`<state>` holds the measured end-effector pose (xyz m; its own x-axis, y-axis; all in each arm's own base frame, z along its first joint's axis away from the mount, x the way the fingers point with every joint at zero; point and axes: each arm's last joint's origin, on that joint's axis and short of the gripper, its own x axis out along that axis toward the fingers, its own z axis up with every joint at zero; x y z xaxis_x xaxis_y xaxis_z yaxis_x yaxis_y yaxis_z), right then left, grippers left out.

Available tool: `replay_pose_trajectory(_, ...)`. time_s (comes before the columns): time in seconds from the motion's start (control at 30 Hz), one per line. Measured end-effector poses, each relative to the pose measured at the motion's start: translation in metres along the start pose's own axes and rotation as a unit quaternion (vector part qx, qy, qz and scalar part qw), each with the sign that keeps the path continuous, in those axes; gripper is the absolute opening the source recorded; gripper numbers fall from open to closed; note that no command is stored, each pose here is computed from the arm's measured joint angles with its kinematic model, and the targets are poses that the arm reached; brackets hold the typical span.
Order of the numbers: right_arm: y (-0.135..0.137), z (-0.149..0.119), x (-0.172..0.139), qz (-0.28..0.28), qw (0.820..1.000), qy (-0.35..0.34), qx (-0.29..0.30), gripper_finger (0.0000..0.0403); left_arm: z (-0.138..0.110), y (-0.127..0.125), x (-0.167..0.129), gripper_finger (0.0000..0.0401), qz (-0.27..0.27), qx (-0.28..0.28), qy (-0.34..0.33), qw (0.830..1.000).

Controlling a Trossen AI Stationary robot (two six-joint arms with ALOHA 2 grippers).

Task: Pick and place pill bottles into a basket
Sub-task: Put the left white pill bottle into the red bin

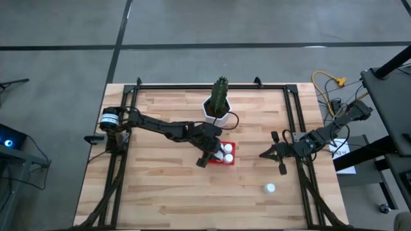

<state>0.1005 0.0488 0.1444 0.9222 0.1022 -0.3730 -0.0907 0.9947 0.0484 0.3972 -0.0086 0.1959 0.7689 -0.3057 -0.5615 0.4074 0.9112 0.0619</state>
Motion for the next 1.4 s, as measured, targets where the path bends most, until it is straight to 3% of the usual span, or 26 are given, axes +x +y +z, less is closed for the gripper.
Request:
replay_pose_trajectory(0.4, 0.0, 0.0, 0.0, 0.0, 1.0, 0.0, 0.0, 0.0009, -0.005, -0.001, 0.0, 0.0141, -0.004, -0.006, 0.016, 1.0)
replay_pose_trajectory(0.63, 0.0, 0.0, 0.0, 0.0, 1.0, 0.0, 0.0, 0.0009, -0.016, 0.002, 0.017, 0.0141, -0.012, -0.014, 0.034, 0.999)
replay_pose_trajectory(1.23, 0.0, 0.0, 0.0, 0.0, 1.0, 0.0, 0.0, 0.0009, -0.009, 0.007, 0.022, 0.0142, -0.018, -0.013, 0.026, 0.999)
replay_pose_trajectory(1.4, 0.0, 0.0, 0.0, 0.0, 1.0, 0.0, 0.0, 0.0009, -0.009, 0.007, 0.022, 0.0197, -0.017, -0.013, 0.026, 0.999)
